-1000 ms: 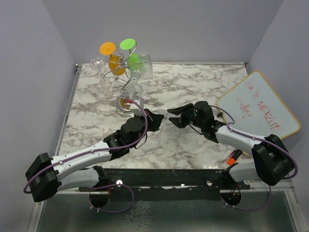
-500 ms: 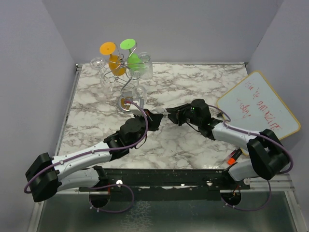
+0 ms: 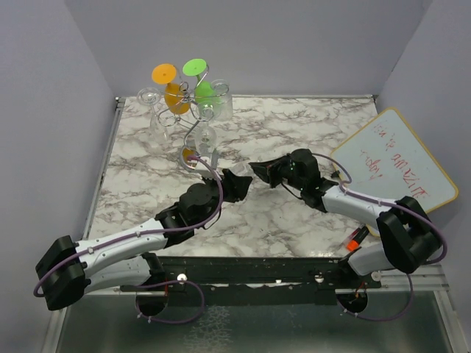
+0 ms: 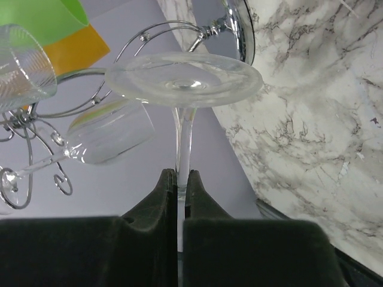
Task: Place the wine glass upside down on the wine glass rack
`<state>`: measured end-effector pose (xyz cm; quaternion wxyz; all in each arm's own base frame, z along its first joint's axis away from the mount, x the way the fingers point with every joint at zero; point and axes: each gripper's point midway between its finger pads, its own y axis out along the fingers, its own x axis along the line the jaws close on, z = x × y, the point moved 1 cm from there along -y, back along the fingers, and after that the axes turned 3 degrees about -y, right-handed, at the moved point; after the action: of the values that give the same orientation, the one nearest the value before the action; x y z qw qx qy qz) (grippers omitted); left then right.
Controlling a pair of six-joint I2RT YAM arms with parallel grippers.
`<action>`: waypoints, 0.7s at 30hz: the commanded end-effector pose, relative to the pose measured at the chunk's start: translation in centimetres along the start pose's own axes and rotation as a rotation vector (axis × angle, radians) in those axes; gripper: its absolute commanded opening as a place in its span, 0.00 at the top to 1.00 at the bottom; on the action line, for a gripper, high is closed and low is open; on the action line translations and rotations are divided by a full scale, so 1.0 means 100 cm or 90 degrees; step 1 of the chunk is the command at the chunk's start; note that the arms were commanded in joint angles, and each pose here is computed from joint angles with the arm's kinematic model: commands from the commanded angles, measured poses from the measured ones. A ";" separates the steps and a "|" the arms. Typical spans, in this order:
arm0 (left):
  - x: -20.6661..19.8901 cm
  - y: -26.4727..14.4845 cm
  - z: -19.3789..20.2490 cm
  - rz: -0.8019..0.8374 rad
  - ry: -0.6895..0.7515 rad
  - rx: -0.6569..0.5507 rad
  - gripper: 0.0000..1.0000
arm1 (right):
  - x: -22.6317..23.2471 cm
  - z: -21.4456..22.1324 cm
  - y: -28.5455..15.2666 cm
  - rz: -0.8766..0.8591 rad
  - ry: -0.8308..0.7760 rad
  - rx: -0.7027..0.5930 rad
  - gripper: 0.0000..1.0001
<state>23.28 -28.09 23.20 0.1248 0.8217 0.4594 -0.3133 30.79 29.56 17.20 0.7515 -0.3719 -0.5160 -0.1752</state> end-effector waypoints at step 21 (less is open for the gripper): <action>-0.026 -0.071 -0.095 0.028 0.062 -0.084 0.06 | 0.100 -0.011 -0.086 -0.341 -0.601 -0.252 1.00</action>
<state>20.60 -22.57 30.15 0.1555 0.8289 0.4624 -0.2737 30.54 25.43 23.91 0.4311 -0.4139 -0.7705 -0.2218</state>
